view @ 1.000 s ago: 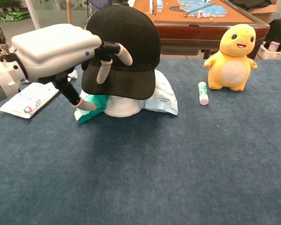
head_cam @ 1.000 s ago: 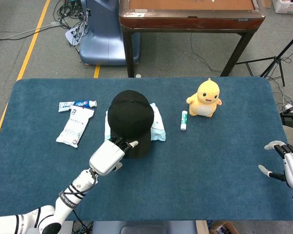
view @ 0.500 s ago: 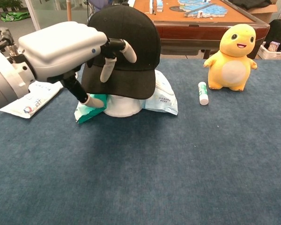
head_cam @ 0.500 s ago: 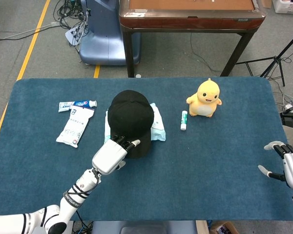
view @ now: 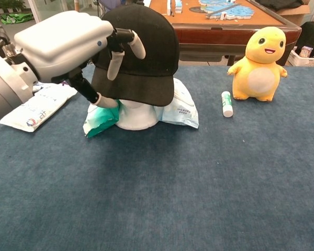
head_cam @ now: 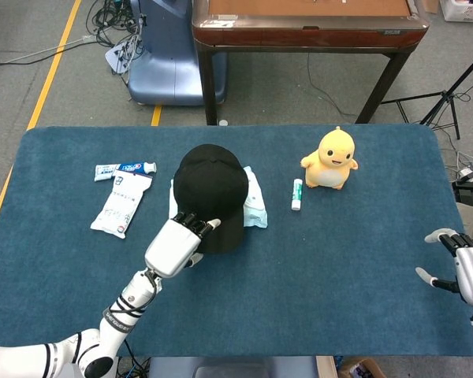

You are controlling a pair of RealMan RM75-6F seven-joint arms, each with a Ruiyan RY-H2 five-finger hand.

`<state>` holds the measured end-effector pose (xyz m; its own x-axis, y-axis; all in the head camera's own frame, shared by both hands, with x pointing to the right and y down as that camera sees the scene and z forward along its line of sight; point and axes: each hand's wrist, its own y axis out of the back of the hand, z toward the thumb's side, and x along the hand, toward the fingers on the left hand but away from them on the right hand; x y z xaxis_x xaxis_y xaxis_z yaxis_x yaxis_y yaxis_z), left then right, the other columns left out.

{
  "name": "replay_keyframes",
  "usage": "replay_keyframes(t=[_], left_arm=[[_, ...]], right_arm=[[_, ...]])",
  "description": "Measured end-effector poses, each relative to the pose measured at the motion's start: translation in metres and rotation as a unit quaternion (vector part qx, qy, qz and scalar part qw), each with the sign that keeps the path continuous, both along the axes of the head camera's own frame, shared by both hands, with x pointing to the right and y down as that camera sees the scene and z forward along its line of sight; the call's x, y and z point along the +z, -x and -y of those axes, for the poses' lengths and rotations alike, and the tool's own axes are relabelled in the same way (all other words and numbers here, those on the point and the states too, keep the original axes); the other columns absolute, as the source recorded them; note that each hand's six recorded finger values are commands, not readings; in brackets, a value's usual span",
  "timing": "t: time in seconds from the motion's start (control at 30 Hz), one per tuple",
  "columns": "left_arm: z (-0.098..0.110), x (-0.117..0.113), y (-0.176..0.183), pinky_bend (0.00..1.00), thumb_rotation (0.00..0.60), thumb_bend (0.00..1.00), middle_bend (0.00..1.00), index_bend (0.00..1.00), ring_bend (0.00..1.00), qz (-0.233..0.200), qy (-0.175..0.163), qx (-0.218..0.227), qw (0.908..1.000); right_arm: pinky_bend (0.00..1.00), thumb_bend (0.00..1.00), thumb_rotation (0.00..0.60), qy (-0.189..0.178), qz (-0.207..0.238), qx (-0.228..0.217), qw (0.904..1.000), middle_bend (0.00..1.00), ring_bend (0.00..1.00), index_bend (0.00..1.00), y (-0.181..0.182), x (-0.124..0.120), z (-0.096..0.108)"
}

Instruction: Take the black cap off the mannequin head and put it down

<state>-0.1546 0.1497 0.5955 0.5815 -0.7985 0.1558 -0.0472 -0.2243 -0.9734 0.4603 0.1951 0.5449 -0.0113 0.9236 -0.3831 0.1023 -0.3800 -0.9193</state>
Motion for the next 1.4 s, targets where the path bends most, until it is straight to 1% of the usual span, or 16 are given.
replay_keyframes(t=[0.27,0.53,0.67,0.87,1.1,1.2,1.4], left_arm=[[0.001,0.0,0.003,0.48,0.6,0.0,0.59,0.3,0.38,-0.013,-0.001,-0.006,0.9999],[0.001,-0.001,0.005,0.47,0.6,0.01,0.52,0.3,0.32,-0.031,-0.007,-0.008,0.9995],[0.001,-0.002,0.006,0.47,0.6,0.07,0.5,0.31,0.31,-0.043,-0.011,-0.009,0.999],[0.001,-0.003,0.008,0.47,0.6,0.16,0.49,0.34,0.3,-0.057,-0.016,-0.01,0.9982],[0.003,0.0,0.01,0.47,0.6,0.26,0.49,0.36,0.3,-0.056,-0.017,-0.014,0.9982],[0.003,0.0,0.011,0.47,0.6,0.31,0.49,0.36,0.3,-0.056,-0.017,-0.016,0.9982],[0.003,0.0,0.011,0.47,0.6,0.36,0.49,0.36,0.3,-0.056,-0.016,-0.017,0.9981]], right_arm=[[0.44,0.08,0.6,0.003,-0.004,-0.002,1.0,0.36,0.34,0.39,0.001,0.001,0.0],[0.44,0.08,0.6,0.004,-0.005,-0.002,1.0,0.36,0.34,0.39,0.001,0.002,0.0],[0.44,0.08,0.6,0.005,-0.006,-0.002,1.0,0.36,0.34,0.39,0.0,0.002,0.0],[0.44,0.08,0.6,0.006,-0.007,-0.003,0.9999,0.36,0.34,0.39,0.001,0.003,0.0],[0.44,0.08,0.6,0.007,-0.009,-0.003,0.9999,0.36,0.34,0.39,0.001,0.003,0.0],[0.44,0.08,0.6,0.008,-0.009,-0.003,0.9999,0.36,0.34,0.39,0.001,0.003,0.0],[0.44,0.08,0.6,0.008,-0.01,-0.003,0.9999,0.36,0.34,0.39,0.001,0.004,0.0]])
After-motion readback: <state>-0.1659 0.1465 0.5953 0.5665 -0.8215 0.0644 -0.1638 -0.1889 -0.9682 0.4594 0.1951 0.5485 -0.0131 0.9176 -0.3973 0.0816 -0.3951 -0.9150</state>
